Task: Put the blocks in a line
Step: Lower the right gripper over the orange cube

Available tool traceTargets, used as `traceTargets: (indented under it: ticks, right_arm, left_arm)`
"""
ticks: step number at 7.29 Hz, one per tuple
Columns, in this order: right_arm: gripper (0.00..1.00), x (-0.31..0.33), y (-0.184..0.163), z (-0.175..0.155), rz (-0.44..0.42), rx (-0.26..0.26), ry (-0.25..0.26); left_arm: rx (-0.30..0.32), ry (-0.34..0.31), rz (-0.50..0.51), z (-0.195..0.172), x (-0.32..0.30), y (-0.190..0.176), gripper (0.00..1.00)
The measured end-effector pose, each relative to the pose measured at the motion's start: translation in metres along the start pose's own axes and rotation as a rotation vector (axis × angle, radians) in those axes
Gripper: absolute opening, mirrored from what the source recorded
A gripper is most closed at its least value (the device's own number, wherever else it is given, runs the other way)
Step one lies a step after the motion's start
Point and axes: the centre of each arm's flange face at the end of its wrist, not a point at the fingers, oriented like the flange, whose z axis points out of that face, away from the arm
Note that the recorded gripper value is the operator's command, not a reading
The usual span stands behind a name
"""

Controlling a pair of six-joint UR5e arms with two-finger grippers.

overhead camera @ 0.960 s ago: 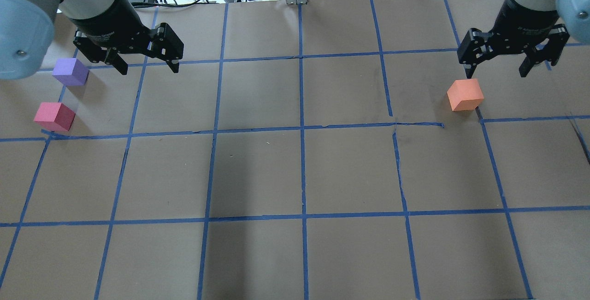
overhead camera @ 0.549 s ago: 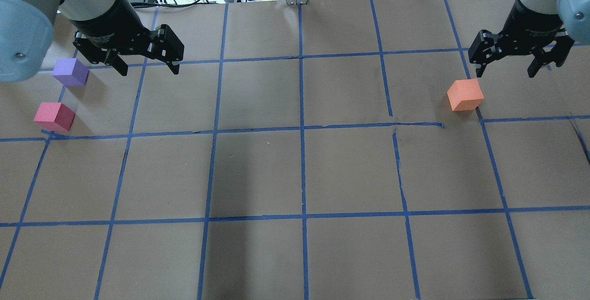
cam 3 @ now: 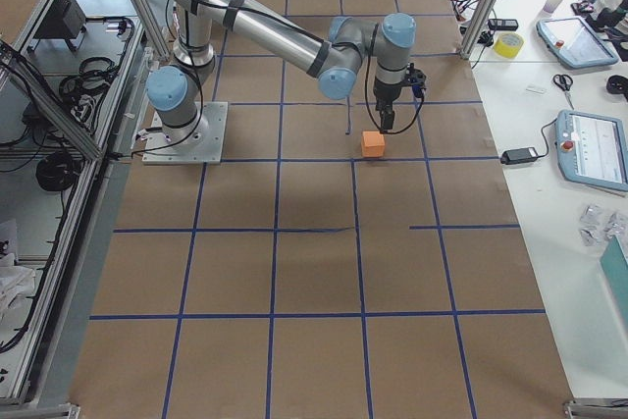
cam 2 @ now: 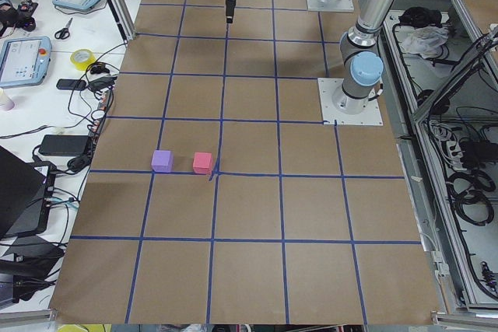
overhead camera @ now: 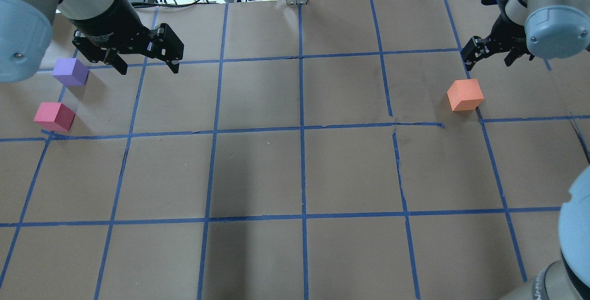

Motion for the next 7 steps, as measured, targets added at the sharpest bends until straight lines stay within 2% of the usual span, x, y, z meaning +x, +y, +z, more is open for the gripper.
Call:
traceTargets:
  ticks: [2, 7]
  right_arm:
    - [1.00, -0.001, -0.005, 0.019, -0.056, -0.007, -0.031]
    - [1.00, 0.011, -0.013, 0.091, -0.139, -0.086, -0.077]
  left_arm:
    - [0.003, -0.002, 0.000, -0.001, 0.000, 0.000, 1.00]
    - [0.012, -0.008, -0.006, -0.005, -0.004, 0.000, 1.00]
